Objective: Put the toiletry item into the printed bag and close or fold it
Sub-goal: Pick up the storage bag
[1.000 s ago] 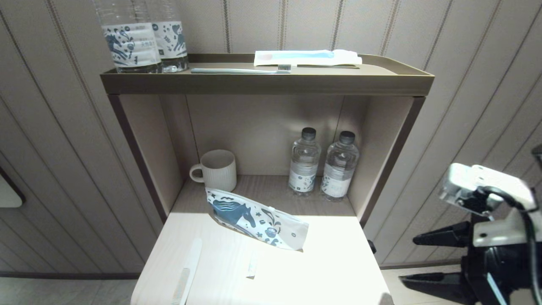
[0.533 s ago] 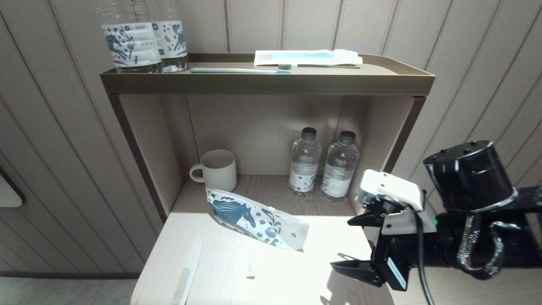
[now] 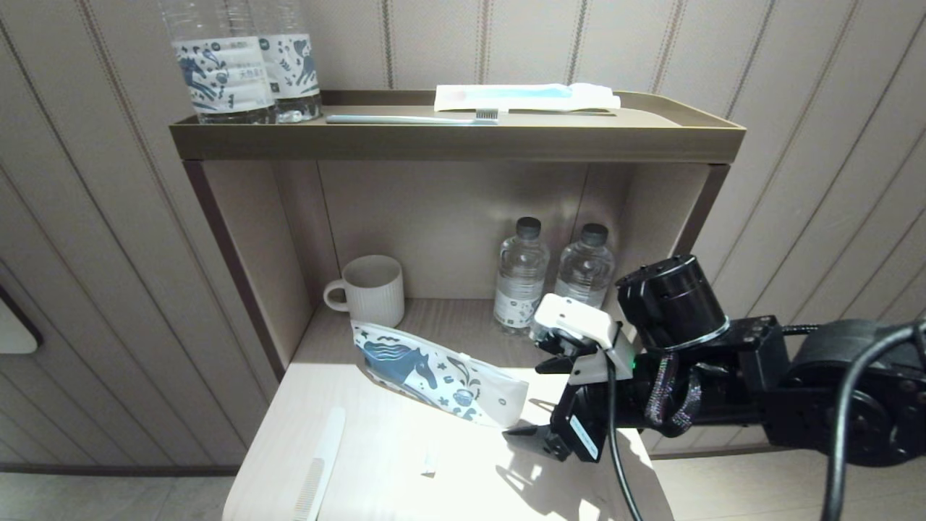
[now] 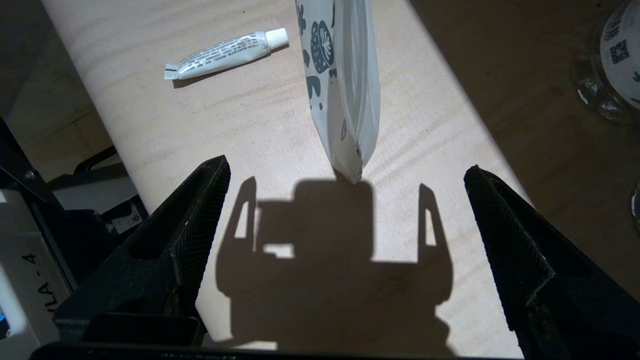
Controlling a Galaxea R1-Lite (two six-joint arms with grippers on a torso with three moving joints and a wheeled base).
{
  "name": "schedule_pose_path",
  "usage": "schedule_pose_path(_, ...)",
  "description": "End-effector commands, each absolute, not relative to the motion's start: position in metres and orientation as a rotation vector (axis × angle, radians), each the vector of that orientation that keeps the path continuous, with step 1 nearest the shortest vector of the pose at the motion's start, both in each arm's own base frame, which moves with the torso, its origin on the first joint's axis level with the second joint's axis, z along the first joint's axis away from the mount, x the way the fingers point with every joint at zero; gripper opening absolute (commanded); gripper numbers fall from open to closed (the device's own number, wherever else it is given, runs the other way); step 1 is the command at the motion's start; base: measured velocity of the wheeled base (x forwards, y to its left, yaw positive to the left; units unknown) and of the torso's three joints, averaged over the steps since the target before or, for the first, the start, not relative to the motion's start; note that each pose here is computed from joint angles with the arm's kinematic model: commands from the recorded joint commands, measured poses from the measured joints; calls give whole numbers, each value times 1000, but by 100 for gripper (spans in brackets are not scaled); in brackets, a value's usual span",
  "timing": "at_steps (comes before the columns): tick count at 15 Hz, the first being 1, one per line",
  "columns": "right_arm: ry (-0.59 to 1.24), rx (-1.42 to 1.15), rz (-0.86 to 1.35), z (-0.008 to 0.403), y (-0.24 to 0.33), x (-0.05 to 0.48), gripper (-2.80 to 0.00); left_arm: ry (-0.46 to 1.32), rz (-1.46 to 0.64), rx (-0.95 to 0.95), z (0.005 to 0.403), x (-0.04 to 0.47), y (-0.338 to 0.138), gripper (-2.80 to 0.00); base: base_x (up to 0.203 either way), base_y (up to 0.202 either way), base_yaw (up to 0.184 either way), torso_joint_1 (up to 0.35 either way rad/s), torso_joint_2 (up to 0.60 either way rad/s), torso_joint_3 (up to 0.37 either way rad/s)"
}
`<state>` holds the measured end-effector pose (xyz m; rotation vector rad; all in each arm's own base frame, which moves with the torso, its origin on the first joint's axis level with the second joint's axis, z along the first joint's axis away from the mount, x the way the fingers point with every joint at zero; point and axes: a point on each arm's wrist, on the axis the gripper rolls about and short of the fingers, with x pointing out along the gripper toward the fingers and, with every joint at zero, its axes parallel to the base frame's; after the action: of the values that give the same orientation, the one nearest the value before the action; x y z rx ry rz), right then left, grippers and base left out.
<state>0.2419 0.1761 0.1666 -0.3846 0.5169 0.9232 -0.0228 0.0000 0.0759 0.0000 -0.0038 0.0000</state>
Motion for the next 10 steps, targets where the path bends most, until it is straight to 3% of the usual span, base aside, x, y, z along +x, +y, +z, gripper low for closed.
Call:
schedule_pose_path(1,544,-389,927,157,183,252,0,-5,0,0,76,-23,0,-280,0,0,0,0,0,0)
schedule_pose_path(10,537,-356,988,150,197,270,0,-5,0,0,76,-23,0,-280,0,0,0,0,0,0)
